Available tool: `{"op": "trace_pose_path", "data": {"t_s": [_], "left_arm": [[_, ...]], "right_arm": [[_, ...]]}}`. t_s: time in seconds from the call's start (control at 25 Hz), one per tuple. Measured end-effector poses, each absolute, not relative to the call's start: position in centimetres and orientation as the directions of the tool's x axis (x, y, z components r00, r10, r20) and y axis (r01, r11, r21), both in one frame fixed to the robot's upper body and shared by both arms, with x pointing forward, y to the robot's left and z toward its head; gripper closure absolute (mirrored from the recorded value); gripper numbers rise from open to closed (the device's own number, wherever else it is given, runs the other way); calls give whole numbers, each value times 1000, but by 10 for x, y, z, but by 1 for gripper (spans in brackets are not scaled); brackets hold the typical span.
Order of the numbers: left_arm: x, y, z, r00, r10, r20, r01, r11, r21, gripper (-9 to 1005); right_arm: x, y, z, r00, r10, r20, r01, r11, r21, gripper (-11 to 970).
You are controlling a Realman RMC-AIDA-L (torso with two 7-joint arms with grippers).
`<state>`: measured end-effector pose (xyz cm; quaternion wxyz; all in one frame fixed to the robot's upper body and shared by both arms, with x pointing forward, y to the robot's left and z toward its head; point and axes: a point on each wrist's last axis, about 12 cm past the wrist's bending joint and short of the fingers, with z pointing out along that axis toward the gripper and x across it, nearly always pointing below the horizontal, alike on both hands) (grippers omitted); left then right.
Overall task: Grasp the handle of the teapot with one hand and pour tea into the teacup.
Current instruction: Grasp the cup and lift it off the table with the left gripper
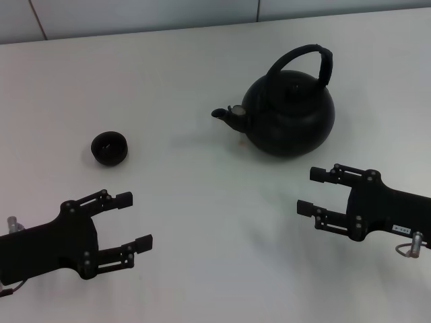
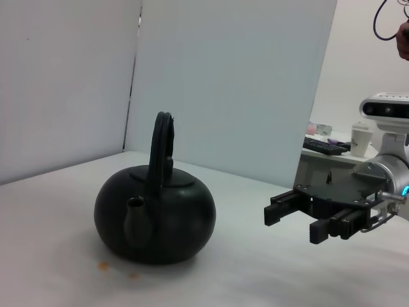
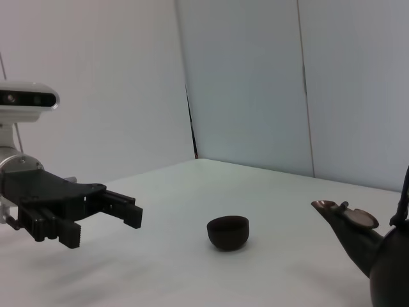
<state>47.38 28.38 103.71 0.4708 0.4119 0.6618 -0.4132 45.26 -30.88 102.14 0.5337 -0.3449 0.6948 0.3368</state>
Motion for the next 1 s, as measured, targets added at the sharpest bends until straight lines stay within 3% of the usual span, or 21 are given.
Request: {"op": "trace_pose_path", "data": {"t_s": [0.84, 1.0], "left_arm": [[473, 284, 1036, -220, 149, -964, 931, 326, -162, 167], [473, 284, 1035, -212, 118, -970, 913, 377, -154, 167]], "right_arm": [[453, -307, 1021, -195, -116, -974, -839, 535, 104, 286], [453, -306, 1021, -194, -115, -974, -839, 533, 104, 286]]}}
